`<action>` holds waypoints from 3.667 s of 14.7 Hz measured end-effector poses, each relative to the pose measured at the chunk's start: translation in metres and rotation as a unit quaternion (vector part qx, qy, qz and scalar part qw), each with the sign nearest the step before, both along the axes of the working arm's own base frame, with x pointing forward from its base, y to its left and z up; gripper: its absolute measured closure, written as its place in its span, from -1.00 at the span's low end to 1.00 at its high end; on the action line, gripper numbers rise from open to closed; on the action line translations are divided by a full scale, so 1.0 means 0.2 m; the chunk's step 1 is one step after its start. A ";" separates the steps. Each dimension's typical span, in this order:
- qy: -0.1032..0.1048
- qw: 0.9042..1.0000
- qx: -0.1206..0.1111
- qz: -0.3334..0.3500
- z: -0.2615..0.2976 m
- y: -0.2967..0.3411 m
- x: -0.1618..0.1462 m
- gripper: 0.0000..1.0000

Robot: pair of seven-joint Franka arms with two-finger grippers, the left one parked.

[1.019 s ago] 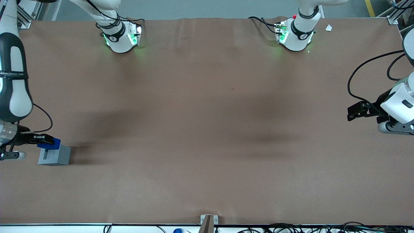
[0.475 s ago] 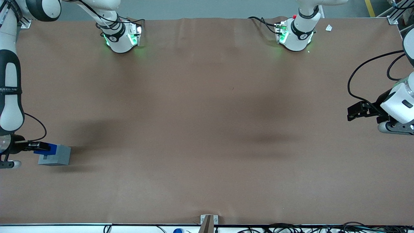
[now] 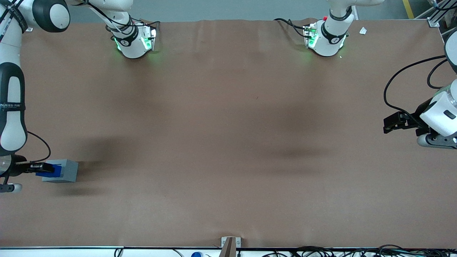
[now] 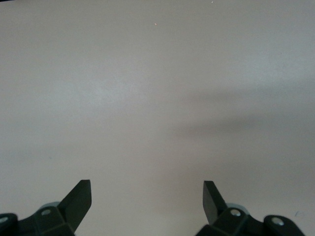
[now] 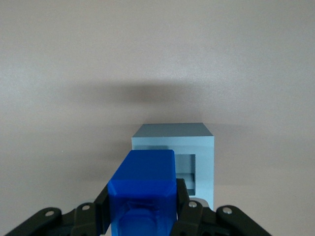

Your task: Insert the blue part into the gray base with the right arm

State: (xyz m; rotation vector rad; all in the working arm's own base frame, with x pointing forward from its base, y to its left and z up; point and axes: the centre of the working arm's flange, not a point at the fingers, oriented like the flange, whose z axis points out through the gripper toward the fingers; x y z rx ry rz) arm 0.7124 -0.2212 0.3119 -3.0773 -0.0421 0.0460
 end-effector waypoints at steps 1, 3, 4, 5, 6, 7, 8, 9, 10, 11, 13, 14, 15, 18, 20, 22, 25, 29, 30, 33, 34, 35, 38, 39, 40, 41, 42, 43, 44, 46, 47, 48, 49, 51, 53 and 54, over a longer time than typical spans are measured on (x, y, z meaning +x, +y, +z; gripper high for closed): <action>0.001 1.000 -0.002 0.001 -0.01 -0.01 0.00 -0.02; 0.003 1.000 -0.006 0.002 -0.02 -0.02 0.00 -0.02; 0.004 1.000 -0.008 0.002 -0.02 -0.03 0.00 -0.02; 0.005 1.000 -0.008 0.002 -0.02 -0.03 -0.01 -0.02; 0.006 1.000 -0.008 0.001 -0.02 -0.04 -0.01 -0.02; 0.006 1.000 -0.009 0.001 -0.02 -0.04 -0.01 -0.02; 0.006 1.000 -0.009 0.000 -0.02 -0.05 -0.01 -0.02; 0.007 1.000 -0.009 -0.001 -0.03 -0.05 -0.01 -0.02; 0.008 1.000 -0.009 -0.002 -0.03 -0.06 -0.02 -0.02; 0.009 1.000 -0.008 -0.003 -0.04 -0.07 -0.02 -0.02; 0.011 1.000 -0.008 -0.005 -0.05 -0.08 -0.03 -0.02; 0.011 1.000 -0.008 -0.006 -0.06 -0.09 -0.03 -0.02; 0.013 1.000 -0.007 -0.006 -0.07 -0.09 -0.03 -0.02; 0.016 1.000 -0.006 -0.006 -0.09 -0.09 -0.03 -0.02; 0.017 1.000 -0.006 -0.007 -0.10 -0.09 -0.03 -0.02; 0.017 1.000 -0.006 -0.007 -0.10 -0.10 -0.03 -0.02; 0.018 1.000 -0.006 -0.007 -0.11 -0.10 -0.03 -0.02; 0.020 1.000 -0.005 -0.007 -0.14 -0.10 -0.03 -0.02; 0.019 1.000 -0.005 -0.007 -0.14 -0.10 -0.03 -0.02; 0.015 1.000 -0.007 -0.007 -0.14 -0.10 -0.03 -0.31; 0.014 1.000 -0.007 -0.008 -0.14 -0.10 -0.02 -0.49; 0.013 1.000 -0.008 -0.008 -0.14 -0.11 -0.02 -0.67; 0.009 1.000 -0.009 -0.008 -0.12 -0.11 -0.02 -0.99; 0.007 1.000 -0.009 -0.008 -0.10 -0.11 -0.01 -1.00; 0.004 1.000 -0.010 -0.007 -0.08 -0.11 -0.01 -1.00; 0.003 1.000 -0.010 -0.005 -0.04 -0.10 -0.01 -1.00; 0.006 1.000 -0.008 -0.003 0.02 -0.09 -0.02 -1.00; 0.009 1.000 -0.005 0.000 0.12 -0.07 -0.03 -1.00; 0.015 1.000 0.000 0.003 0.22 -0.03 -0.06 -1.00; 0.027 1.000 0.008 0.008 0.43 0.05 -0.15 -1.00; 0.029 1.000 0.010 0.005 0.53 0.10 -0.20 -1.00; 0.029 1.000 0.010 0.000 0.62 0.16 -0.26 -1.00; 0.028 1.000 0.009 -0.004 0.71 0.24 -0.32 -1.00; 0.022 1.000 0.007 -0.009 0.88 0.42 -0.46 -1.00; 0.019 1.000 0.005 -0.012 1.06 0.62 -0.60 -1.00; 0.019 1.000 0.004 -0.017 1.15 0.70 -0.66 -1.00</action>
